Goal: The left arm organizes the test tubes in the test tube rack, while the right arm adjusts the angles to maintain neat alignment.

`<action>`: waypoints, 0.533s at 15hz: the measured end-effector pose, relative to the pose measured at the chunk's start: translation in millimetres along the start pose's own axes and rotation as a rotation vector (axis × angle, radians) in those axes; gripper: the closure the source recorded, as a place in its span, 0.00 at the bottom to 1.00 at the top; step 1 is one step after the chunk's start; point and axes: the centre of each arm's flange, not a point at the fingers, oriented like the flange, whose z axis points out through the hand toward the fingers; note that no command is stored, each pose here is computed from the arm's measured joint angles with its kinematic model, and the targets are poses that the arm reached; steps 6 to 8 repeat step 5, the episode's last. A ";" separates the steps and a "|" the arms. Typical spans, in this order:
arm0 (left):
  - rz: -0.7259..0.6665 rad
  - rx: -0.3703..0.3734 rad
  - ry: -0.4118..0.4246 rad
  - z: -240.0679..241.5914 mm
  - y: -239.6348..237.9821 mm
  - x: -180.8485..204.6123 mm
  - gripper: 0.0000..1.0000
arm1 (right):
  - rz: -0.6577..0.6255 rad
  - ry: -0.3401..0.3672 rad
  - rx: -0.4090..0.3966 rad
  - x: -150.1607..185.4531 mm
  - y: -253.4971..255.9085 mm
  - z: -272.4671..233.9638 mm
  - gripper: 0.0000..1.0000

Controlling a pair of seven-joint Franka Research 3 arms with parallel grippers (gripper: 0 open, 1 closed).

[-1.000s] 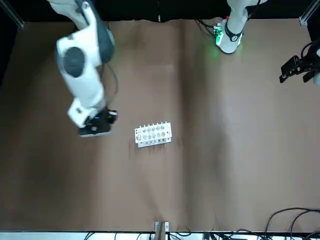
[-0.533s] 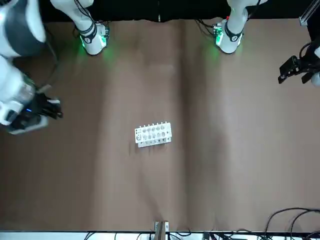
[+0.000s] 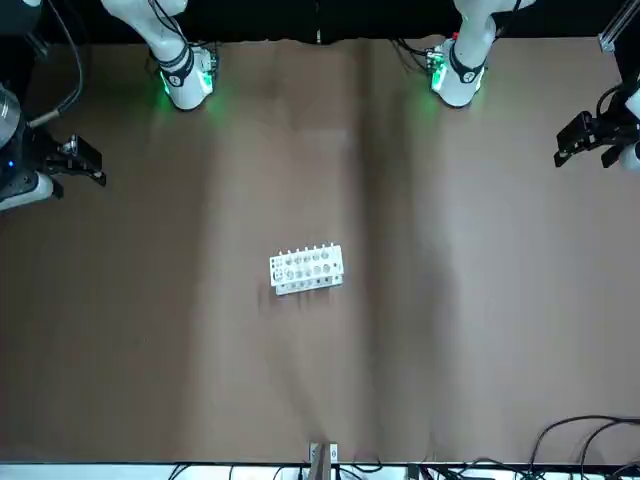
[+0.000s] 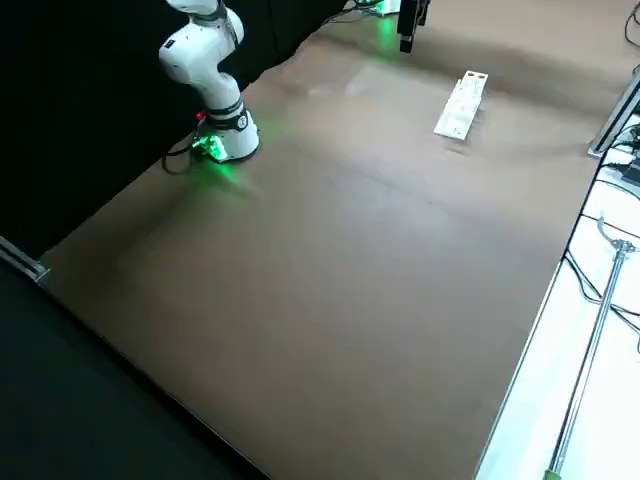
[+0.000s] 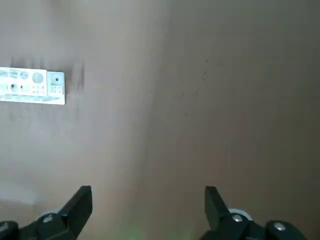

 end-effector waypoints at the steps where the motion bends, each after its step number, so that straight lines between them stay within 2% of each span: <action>1: 0.000 0.000 0.000 0.0 0.0 0.0 0.00 | 0.000 -0.007 0.000 -2.2 -0.4 2.2 0.00; 8: -0.002 0.000 0.000 -0.1 -0.5 0.0 0.00 | -0.001 -0.010 -0.001 -12.2 -2.8 2.0 0.00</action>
